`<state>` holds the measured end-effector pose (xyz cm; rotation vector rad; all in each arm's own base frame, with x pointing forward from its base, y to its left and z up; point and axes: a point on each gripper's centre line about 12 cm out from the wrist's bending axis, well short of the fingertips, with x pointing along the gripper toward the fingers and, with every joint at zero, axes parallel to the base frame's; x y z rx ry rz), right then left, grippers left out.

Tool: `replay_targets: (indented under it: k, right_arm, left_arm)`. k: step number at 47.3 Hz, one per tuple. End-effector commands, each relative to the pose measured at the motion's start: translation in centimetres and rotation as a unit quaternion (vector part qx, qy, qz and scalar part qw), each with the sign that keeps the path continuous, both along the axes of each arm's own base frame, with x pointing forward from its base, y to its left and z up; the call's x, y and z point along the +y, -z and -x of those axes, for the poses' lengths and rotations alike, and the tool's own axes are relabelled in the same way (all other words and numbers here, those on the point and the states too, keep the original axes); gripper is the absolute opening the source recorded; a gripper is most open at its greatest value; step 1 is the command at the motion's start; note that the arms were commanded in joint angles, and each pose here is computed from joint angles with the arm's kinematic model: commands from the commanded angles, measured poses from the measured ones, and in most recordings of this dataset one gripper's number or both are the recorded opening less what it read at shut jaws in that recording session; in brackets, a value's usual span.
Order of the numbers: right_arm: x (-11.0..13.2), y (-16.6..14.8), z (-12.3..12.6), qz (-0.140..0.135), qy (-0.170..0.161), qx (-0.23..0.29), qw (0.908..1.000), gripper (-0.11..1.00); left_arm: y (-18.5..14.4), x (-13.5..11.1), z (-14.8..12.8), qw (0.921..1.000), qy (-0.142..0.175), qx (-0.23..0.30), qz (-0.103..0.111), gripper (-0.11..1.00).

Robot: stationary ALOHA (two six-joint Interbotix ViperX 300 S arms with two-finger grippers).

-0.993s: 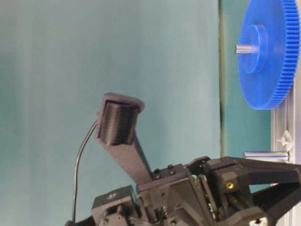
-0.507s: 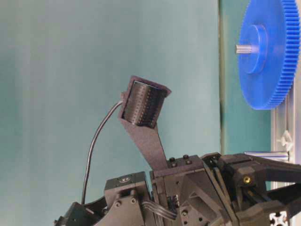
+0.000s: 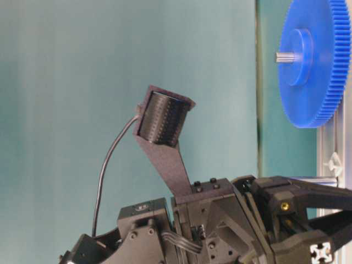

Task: Insert the small gear onto the shaft.
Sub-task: 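Open the left gripper and lower it around the small gear's hub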

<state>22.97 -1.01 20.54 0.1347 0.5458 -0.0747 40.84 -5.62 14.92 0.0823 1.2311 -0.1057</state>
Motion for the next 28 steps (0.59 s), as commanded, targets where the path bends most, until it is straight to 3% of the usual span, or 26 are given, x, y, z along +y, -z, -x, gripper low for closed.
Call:
replay_targets:
  k: [1,8,16,20,23,28]
  right_arm:
    - [0.0,-0.5,-0.2,-0.003,0.003,-0.011,0.9999,0.02]
    - [-0.1,-0.5,-0.2,-0.003,0.003,-0.01,0.9999,0.02]
    - [0.0,-0.5,-0.2,-0.005,0.004,-0.011,0.9999,0.02]
    - [0.0,-0.5,-0.2,-0.008,0.006,-0.011,0.9999,0.02]
    - [0.0,-0.5,-0.2,-0.009,0.007,-0.011,0.9999,0.02]
    - [0.0,-0.5,-0.2,-0.009,0.007,-0.011,0.9999,0.02]
  left_arm:
    - [-1.3,-0.3,-0.6,0.9997,0.004,-0.023,0.002,0.04]
    - [-1.2,-0.3,-0.6,0.9997,0.003,-0.022,0.003,0.23]
    - [-0.7,-0.2,-0.4,0.9999,-0.001,-0.013,0.003,0.71]
    - [-0.3,-0.2,-0.5,1.0,-0.002,-0.008,0.002,0.88]
    - [-0.2,-0.3,-0.5,1.0,-0.002,-0.007,0.002,0.94]
    - [-0.4,-0.3,-0.6,0.9999,-0.003,-0.01,0.003,0.93]
